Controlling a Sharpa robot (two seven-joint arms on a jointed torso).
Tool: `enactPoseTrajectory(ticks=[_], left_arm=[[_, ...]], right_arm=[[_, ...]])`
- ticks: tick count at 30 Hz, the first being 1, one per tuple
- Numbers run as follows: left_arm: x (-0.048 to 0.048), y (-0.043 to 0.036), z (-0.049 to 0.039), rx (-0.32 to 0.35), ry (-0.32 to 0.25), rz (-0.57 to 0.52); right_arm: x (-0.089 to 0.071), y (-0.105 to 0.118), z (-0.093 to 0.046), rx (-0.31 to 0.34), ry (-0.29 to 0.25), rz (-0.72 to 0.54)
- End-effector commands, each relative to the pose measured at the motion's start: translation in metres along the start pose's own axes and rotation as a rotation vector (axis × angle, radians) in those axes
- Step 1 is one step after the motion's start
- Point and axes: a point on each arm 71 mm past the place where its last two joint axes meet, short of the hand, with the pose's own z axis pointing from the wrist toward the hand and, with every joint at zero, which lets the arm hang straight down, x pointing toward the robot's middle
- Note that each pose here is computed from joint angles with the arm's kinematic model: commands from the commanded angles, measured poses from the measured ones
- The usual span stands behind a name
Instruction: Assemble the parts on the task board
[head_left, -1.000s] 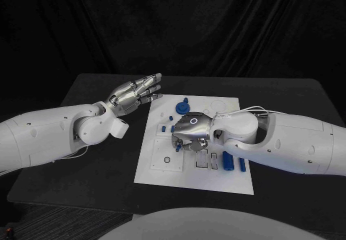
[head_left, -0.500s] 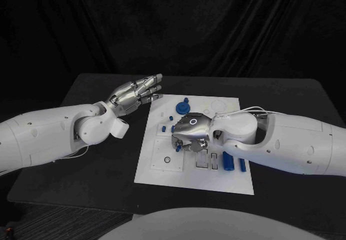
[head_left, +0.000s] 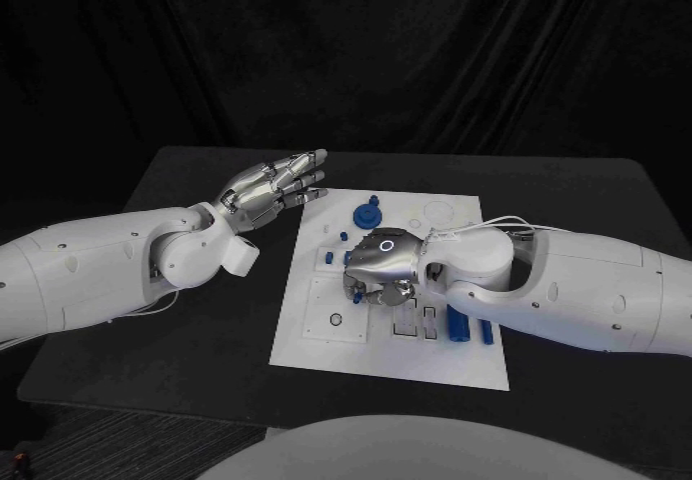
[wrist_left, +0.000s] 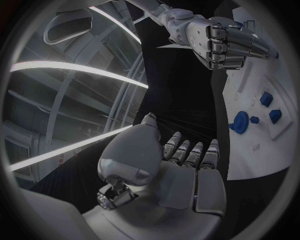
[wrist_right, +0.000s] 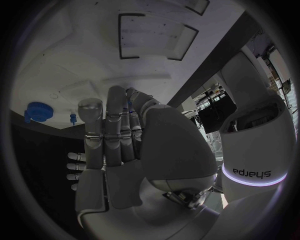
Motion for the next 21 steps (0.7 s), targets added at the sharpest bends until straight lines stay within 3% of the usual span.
enactPoseTrajectory(ticks=[1,21], left_arm=[[0.002,0.0002,0.0001,0.01,0.021,-0.013],[0.0021,0.0008,0.0001,0.004,0.027,-0.017]], right_arm=[[0.0022,-0.0006,0.0006,0.022,0.012,-0.003],[0.006,-0.0014,0.0014,0.035,0.031,0.003]])
